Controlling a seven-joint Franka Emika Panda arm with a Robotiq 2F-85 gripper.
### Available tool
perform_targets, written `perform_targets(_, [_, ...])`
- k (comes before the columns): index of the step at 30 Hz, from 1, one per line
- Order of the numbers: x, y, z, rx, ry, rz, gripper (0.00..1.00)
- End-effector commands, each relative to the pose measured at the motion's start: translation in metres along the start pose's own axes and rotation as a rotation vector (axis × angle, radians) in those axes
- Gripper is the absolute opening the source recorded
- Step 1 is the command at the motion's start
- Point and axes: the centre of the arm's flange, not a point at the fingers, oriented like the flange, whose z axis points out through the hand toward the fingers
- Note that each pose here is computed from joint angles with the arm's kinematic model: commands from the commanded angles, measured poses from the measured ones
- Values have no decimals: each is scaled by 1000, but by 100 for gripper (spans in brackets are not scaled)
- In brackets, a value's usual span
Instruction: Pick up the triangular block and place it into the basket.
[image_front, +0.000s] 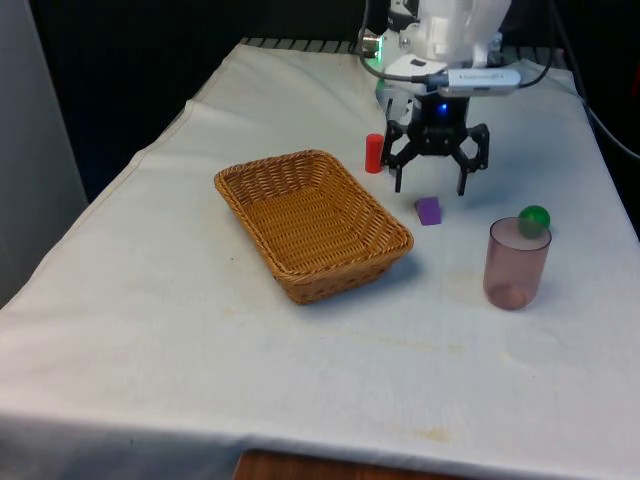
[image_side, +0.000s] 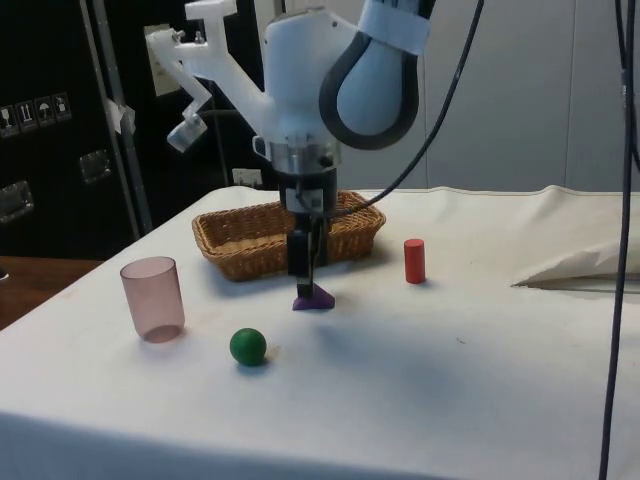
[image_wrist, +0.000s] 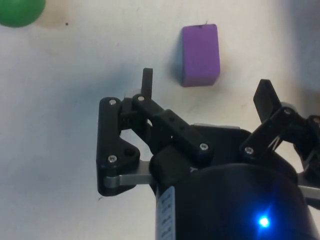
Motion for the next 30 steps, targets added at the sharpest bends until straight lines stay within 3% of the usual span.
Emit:
perform_targets(1, [0,-2,4,10,4,1,100])
perform_targets(6, [0,0,15,7,0,2,100])
perform_targets(8, [0,2,16,-5,-6,2,96])
perform_targets(9, [0,0,17,6,-1,3,96])
perform_targets(12, [1,0,19,5,0,1,78])
perform_targets(13, [1,0,21,5,0,1,67])
perform_targets(19, [0,2,21,-6,-8,3,38])
perform_targets(22, [1,1,22,4,-1,2,33])
perform_targets(30, [0,2,22,-2,-6,2,34])
